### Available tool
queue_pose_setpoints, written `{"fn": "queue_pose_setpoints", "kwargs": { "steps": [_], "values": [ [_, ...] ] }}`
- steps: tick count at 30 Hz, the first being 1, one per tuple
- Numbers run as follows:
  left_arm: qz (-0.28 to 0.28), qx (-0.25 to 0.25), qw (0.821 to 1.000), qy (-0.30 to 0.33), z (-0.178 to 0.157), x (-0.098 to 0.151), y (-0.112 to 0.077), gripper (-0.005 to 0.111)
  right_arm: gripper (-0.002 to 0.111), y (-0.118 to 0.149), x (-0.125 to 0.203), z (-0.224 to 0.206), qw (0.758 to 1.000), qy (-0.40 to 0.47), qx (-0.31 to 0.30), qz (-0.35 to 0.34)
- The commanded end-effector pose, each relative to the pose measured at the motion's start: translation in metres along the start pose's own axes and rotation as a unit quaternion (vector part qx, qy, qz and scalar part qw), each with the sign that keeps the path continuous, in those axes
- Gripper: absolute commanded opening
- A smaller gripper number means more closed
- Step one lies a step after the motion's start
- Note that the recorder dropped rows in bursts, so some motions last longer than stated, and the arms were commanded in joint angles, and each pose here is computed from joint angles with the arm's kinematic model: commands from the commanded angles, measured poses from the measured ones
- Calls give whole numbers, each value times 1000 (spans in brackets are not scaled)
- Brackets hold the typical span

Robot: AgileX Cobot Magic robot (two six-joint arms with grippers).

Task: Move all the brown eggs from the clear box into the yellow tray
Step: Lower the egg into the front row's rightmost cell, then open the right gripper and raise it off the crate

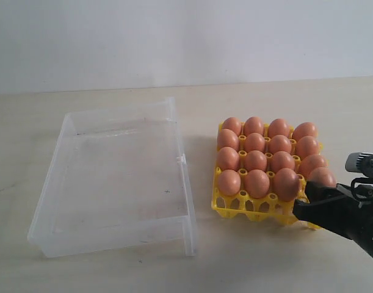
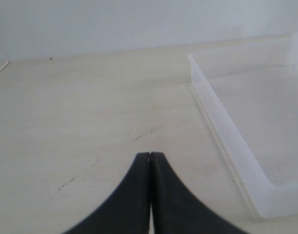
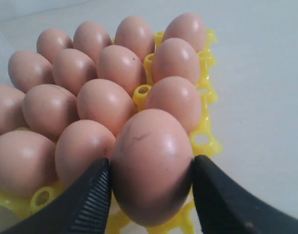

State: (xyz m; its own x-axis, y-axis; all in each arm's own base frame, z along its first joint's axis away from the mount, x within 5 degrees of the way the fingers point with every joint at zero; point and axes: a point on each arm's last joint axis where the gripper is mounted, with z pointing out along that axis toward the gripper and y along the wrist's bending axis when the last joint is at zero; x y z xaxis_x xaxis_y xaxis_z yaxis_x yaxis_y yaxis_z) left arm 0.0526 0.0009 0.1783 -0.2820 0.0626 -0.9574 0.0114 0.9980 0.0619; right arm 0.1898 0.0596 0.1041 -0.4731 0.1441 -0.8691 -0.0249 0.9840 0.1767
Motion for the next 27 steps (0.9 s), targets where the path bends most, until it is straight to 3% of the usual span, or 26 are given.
{"fn": "queue_pose_setpoints", "kwargs": {
  "steps": [1,23,25,27],
  "values": [
    [3,-2,1000,0,0,-1,0,0,0,0,-2,6,1000,-9,4,4],
    [3,-2,1000,0,0,-1,0,0,0,0,-2,15,1000,-7,24,12],
    [3,-2,1000,0,0,-1,0,0,4,1,-3,17,1000,-4,23,11],
    [3,-2,1000,0,0,-1,0,0,15,2,-3,19,1000,3,22,5]
  ]
}}
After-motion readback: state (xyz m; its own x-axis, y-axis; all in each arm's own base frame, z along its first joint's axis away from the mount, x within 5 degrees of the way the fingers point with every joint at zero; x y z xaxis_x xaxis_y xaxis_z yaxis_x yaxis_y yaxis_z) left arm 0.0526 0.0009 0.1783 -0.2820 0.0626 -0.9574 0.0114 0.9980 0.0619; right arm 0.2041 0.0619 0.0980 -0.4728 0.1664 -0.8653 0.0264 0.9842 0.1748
